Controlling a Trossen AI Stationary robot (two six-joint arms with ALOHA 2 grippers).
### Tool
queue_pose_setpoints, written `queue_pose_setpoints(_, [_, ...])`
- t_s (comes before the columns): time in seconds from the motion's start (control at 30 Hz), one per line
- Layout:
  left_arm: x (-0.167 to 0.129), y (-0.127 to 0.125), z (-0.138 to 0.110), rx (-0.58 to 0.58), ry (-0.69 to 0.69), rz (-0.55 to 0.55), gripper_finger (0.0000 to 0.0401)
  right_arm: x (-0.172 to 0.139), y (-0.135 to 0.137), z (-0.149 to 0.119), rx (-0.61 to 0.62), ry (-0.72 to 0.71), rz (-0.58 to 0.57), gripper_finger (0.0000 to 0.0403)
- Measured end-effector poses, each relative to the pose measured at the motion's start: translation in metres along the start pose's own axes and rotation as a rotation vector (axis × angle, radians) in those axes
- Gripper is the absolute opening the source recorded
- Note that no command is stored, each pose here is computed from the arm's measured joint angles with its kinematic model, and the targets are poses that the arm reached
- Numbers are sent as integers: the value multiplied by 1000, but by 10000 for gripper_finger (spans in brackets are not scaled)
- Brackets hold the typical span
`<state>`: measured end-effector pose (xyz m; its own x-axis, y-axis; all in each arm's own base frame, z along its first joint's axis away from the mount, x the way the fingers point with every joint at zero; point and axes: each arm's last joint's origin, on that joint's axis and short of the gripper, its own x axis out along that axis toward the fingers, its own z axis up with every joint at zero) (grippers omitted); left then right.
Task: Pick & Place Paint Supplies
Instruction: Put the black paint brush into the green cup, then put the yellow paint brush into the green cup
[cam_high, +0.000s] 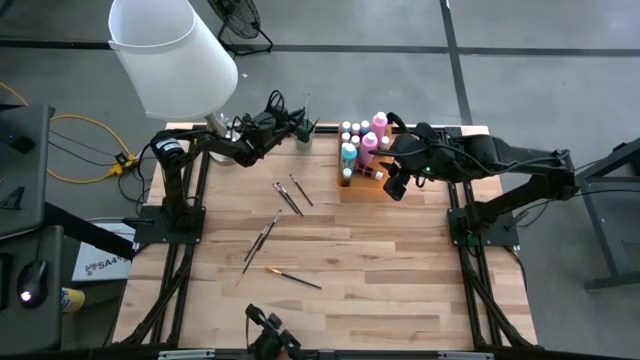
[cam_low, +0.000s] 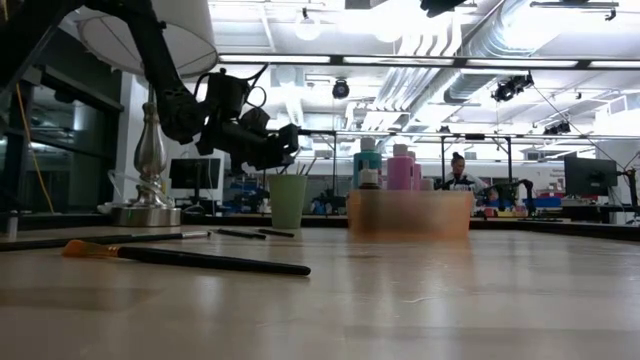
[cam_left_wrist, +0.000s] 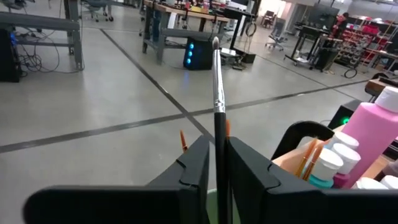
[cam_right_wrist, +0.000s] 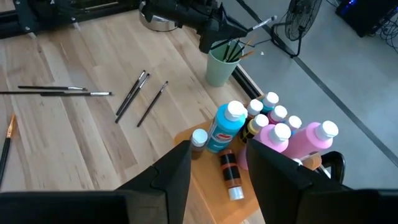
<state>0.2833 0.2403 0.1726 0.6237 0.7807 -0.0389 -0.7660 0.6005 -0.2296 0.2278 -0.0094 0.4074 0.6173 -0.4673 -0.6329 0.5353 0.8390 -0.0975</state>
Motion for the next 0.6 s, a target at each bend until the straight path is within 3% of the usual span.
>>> queue_pose_setpoints(0.2, [0, 0, 0, 1, 5, -1, 81, 0, 0, 0, 0, 0, 0, 149])
queue_pose_setpoints(0.6, [0, 0, -1, 1, 7, 0, 86, 0, 0, 0, -19, 0, 0, 149])
